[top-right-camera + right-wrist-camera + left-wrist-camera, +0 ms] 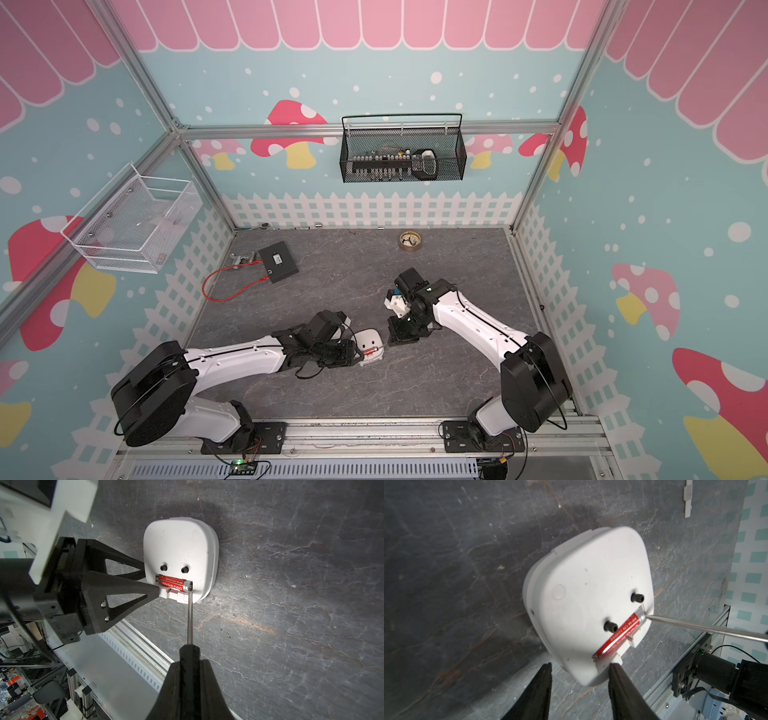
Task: Remove the battery from the alarm
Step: Release the battery from the alarm.
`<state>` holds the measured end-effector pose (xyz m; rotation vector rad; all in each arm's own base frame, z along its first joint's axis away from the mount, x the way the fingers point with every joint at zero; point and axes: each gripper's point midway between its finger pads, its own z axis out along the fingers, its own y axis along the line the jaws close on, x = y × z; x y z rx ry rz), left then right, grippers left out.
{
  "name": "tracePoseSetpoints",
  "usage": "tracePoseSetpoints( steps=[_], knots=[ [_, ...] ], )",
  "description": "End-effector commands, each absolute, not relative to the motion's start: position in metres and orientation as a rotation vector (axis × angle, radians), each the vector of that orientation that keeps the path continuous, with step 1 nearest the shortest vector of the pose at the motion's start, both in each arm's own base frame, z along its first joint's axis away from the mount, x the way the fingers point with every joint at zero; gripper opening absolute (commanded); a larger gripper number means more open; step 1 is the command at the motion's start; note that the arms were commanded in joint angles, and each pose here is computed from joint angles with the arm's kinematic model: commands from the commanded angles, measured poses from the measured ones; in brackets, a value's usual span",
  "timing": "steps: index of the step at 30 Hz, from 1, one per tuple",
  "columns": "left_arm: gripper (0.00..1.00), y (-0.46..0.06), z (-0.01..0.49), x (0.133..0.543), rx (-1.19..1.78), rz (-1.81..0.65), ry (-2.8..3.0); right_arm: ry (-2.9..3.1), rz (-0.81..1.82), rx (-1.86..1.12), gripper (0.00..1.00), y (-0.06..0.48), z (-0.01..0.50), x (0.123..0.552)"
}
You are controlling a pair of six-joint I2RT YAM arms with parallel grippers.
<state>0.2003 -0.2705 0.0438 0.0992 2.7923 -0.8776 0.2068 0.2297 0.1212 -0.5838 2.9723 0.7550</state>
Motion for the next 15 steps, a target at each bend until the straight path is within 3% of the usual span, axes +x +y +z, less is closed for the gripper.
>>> tracePoseSetpoints(
  steps=[1,15],
  knots=[
    [0.46,-0.272,0.042,0.204,0.119,-0.858,2.787,2.997,0.725,-0.592,0.00,0.231,0.118,0.205],
    [0.45,-0.273,0.040,0.204,0.127,-0.856,2.788,2.858,1.012,-0.676,0.00,0.269,0.157,0.199]
  ],
)
